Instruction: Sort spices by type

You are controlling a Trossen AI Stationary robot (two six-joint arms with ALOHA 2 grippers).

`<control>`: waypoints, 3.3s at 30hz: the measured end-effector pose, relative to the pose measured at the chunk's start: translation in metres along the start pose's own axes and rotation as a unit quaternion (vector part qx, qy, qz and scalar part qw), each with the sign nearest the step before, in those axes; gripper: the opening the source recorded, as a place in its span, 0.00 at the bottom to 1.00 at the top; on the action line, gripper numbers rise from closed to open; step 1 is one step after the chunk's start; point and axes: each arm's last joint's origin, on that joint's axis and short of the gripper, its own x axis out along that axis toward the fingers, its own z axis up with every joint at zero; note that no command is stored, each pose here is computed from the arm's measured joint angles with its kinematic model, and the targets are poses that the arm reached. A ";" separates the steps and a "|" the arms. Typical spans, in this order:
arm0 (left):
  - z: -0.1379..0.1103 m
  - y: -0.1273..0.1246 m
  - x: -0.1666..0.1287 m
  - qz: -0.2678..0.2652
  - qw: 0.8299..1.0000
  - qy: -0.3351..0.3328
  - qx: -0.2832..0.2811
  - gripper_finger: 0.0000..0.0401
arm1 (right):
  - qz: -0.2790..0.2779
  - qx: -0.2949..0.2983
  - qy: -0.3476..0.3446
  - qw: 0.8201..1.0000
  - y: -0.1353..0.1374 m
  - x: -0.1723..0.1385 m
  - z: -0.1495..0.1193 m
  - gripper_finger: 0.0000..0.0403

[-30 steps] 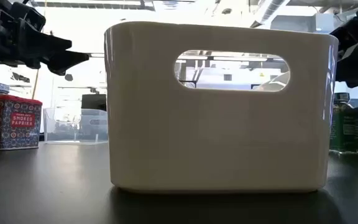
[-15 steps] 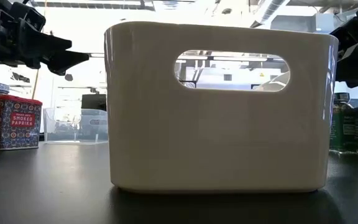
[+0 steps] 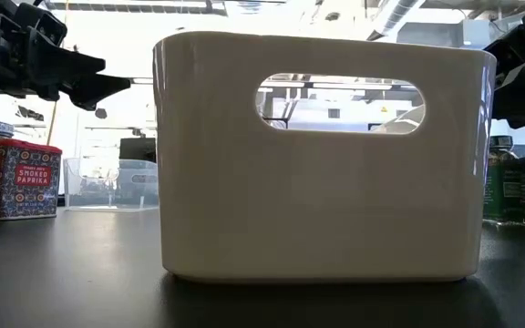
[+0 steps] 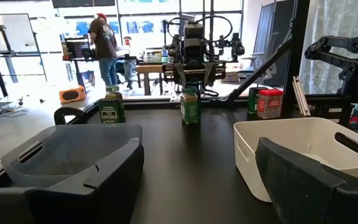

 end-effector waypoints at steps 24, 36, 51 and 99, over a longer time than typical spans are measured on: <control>0.000 0.000 0.000 0.000 1.000 0.000 0.000 0.74 | 0.000 0.000 0.000 1.000 0.000 0.000 0.000 0.69; 0.000 0.000 0.000 0.000 1.000 0.000 0.000 0.74 | 0.000 0.000 0.000 1.000 0.000 0.000 0.000 0.69; 0.000 0.000 0.000 0.000 1.000 0.000 0.000 0.74 | 0.000 0.000 0.000 1.000 0.000 0.000 0.000 0.69; 0.128 0.000 0.086 0.242 0.944 0.189 -0.123 0.74 | 0.000 0.000 0.000 1.000 0.000 0.000 0.000 0.69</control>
